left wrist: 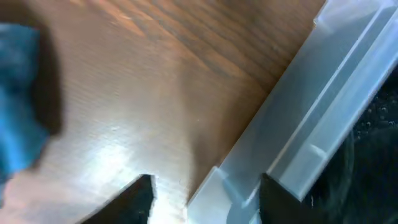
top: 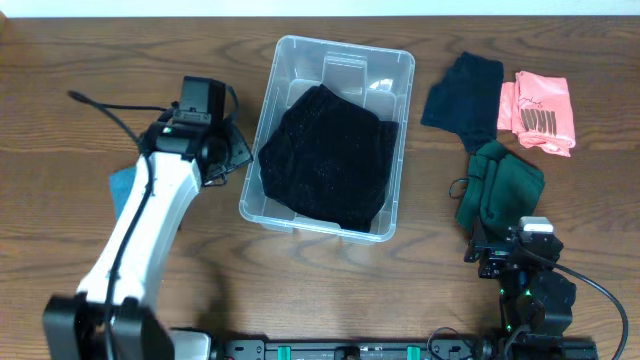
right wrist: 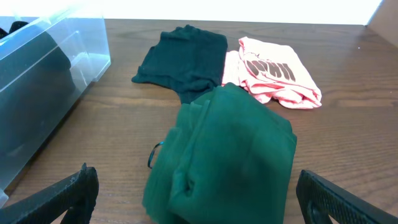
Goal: Pack container
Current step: 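Move the left gripper to the light-blue cloth and grasp it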
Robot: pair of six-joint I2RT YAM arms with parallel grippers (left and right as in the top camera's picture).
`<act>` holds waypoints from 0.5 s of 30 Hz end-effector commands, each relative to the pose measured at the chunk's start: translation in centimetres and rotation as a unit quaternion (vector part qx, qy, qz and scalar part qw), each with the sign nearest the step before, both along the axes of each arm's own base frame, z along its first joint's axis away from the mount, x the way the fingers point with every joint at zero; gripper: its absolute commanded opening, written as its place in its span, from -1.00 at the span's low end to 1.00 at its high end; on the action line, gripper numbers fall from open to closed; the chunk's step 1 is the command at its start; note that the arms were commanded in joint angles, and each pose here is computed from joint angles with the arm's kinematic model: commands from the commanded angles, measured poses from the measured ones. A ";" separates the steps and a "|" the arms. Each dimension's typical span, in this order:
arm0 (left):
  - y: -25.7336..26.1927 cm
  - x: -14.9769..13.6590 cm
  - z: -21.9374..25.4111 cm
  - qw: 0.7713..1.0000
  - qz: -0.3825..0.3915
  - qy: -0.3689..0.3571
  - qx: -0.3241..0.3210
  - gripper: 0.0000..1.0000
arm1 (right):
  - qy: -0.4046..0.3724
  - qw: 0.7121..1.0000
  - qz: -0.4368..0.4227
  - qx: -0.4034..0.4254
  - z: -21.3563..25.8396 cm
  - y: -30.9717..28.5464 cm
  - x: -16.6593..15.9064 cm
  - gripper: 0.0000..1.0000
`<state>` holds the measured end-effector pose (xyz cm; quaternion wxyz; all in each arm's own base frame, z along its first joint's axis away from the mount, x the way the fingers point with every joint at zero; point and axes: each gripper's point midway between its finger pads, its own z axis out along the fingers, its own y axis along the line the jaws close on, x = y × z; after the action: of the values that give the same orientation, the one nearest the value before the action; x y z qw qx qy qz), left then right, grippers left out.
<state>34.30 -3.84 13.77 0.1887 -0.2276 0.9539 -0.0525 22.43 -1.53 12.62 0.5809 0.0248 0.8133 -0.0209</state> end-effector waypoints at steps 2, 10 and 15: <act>5.2 -1.3 6.2 0.992 0.061 -0.078 0.079 0.32 | 0.000 1.000 -0.004 0.007 -0.2 -0.1 0.0 0.98; 13.9 -7.4 8.4 0.979 0.153 -0.051 0.126 0.48 | 0.000 1.000 -0.004 0.007 -0.2 -0.1 0.0 0.99; 15.3 -7.6 6.5 0.990 0.131 -0.039 0.022 0.49 | 0.000 1.000 -0.004 0.007 -0.1 -0.1 0.0 0.98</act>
<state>26.07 11.81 21.11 0.2504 -0.3788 0.8894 0.0521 22.43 -1.53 12.62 0.5809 0.0248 0.8133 -0.0209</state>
